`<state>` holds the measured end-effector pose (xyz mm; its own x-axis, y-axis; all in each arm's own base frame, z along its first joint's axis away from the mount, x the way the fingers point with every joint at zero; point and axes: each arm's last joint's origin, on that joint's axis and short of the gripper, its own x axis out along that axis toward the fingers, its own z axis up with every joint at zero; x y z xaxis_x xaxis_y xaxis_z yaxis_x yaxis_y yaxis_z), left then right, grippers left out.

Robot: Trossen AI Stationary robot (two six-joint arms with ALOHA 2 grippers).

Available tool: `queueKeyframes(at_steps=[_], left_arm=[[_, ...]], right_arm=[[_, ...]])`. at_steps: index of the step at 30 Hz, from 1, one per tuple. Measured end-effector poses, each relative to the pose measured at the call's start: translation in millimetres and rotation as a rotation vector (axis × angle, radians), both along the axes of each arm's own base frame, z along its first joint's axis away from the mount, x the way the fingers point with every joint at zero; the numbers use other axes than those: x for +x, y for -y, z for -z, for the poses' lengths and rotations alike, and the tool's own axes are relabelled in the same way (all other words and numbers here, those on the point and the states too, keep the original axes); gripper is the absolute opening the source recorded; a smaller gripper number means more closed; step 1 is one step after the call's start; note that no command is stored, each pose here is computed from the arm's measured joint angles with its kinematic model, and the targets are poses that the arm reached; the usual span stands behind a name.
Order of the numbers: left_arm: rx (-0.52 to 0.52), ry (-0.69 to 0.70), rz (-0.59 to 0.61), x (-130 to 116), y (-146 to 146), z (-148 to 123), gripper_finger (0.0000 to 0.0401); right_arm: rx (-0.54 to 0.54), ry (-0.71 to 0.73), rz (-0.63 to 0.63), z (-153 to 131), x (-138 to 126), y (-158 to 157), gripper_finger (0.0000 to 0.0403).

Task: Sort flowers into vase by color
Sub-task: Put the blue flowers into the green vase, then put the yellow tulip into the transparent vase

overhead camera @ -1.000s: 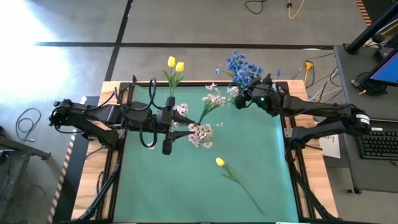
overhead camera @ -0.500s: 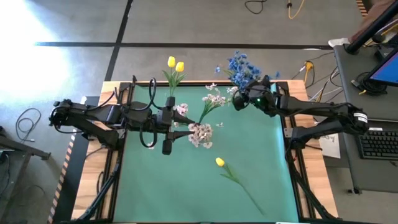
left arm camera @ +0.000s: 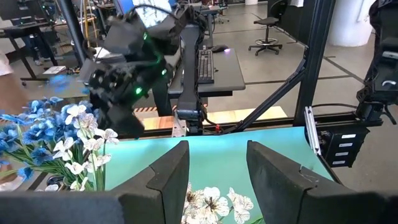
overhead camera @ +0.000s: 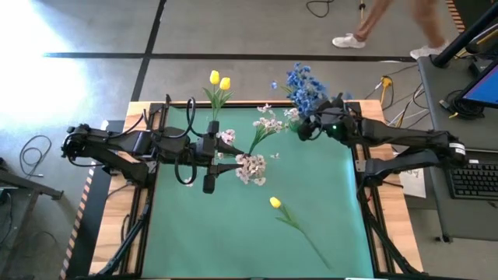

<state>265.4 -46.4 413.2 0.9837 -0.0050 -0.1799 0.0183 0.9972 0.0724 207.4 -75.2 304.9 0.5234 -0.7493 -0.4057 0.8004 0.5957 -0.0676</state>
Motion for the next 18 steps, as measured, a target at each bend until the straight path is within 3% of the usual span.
queueKeyframes(at_steps=[13,18], left_arm=[[-0.004,0.0,-0.001,0.0,0.0,0.0,0.0148],[-0.052,-0.039,-0.012,-1.7,-0.3,3.3,0.0148]], right_arm=[[0.093,0.041,-0.084,-61.4,-10.1,-33.1,0.0274],[0.159,0.103,-0.231,-83.3,-11.9,-54.5,0.0269]])
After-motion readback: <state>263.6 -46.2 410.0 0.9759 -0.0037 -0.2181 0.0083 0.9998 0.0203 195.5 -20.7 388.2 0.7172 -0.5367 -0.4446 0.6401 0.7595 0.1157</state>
